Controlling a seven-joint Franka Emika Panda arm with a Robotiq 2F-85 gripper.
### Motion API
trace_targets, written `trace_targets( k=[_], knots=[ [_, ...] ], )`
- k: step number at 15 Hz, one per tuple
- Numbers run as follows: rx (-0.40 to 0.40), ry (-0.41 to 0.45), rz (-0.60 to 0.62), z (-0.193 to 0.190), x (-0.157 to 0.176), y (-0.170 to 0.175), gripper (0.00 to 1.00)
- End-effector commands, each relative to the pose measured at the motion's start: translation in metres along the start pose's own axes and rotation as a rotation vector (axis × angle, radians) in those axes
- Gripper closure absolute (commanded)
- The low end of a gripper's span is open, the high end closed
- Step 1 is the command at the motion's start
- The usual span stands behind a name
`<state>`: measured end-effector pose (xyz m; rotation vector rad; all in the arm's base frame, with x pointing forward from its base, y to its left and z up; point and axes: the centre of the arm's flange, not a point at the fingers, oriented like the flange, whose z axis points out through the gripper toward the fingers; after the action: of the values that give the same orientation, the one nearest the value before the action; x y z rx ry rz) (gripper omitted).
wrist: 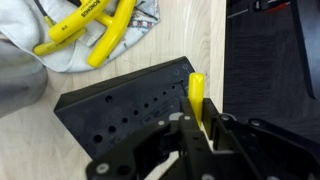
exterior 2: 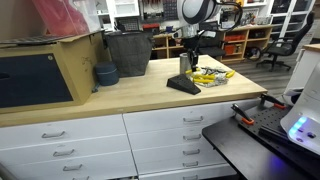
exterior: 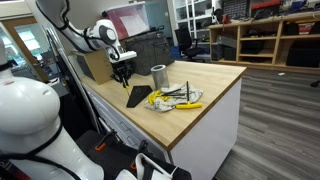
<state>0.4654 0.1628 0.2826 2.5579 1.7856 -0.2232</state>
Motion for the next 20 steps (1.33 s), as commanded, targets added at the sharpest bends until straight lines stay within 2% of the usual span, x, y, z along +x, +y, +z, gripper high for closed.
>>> trace_targets(
  k=[1, 9, 20],
  knots=[
    [0.008, -0.024, 0.021, 0.0045, -0.0025, 0.0002, 0.96],
    [0.011, -0.038, 0.054, 0.0061, -0.0040, 0.0014, 0.96],
    [0.021, 0.013, 0.043, 0.0054, -0.0011, -0.0003, 0.96]
  ],
)
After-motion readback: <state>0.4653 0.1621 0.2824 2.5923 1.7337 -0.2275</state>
